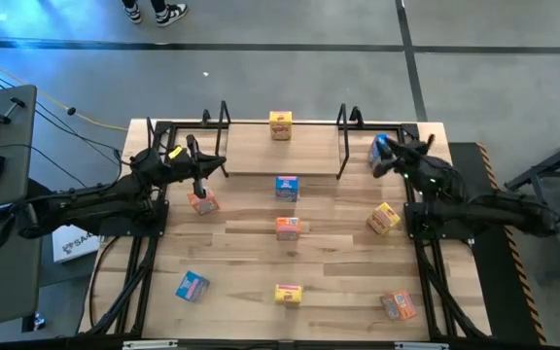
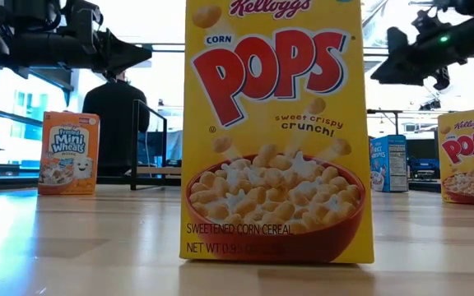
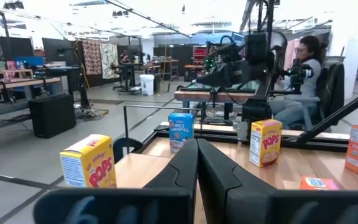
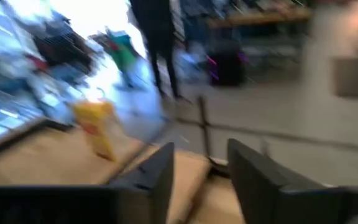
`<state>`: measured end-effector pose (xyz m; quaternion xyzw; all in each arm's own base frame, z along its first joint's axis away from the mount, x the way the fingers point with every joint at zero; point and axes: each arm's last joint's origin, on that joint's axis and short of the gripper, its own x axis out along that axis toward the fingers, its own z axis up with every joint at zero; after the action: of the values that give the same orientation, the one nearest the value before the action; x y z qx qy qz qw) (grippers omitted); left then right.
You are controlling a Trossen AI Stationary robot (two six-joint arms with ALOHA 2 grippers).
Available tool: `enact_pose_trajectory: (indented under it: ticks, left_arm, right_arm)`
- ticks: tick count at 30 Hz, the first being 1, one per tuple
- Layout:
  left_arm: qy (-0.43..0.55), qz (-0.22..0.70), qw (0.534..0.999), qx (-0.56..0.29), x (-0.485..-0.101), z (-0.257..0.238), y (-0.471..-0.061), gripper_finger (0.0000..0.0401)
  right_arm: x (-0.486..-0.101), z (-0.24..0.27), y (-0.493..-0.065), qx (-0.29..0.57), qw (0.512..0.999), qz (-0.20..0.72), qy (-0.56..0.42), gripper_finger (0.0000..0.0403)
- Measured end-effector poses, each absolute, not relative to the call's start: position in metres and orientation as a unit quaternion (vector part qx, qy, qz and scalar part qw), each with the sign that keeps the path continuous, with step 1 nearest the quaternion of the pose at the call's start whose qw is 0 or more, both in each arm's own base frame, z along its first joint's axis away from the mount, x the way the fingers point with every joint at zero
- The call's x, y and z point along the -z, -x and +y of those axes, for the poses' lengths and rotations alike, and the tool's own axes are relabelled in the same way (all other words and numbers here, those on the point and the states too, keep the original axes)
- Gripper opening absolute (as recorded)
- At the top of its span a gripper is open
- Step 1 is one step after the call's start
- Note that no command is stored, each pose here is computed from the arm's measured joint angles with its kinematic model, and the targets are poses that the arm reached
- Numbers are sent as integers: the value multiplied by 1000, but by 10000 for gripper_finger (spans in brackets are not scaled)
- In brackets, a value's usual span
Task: Stack cereal on shelf
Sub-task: Put the right blue cereal box on the shelf
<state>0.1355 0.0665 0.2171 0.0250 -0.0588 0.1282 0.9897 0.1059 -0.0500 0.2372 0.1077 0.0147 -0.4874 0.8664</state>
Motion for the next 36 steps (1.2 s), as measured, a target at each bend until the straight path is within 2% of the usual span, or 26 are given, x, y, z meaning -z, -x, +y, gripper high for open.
enact_pose_trajectory:
  ticks: [6, 11, 20, 28, 32, 36]
  left_arm:
    - [-25, -58, 990, -128, -217, 67, -135, 3]
    - [-27, -55, 990, -128, -216, 67, -136, 5]
    - [-26, -50, 990, -127, -215, 67, -136, 5]
    - [-26, -50, 990, -127, -215, 67, -136, 5]
    - [-26, -50, 989, -133, -215, 67, -136, 5]
    - [-24, -46, 988, -144, -215, 68, -135, 5]
  right_arm:
    - [-248, -61, -126, 563, 802, 131, -153, 254]
    - [-249, -81, -131, 609, 731, 217, -220, 295]
    - [-233, -127, -124, 626, 658, 290, -300, 298]
    - [-221, -145, -126, 606, 650, 315, -334, 297]
    - [-216, -148, -128, 608, 641, 326, -336, 274]
    - [-214, -150, -129, 607, 641, 328, -336, 226]
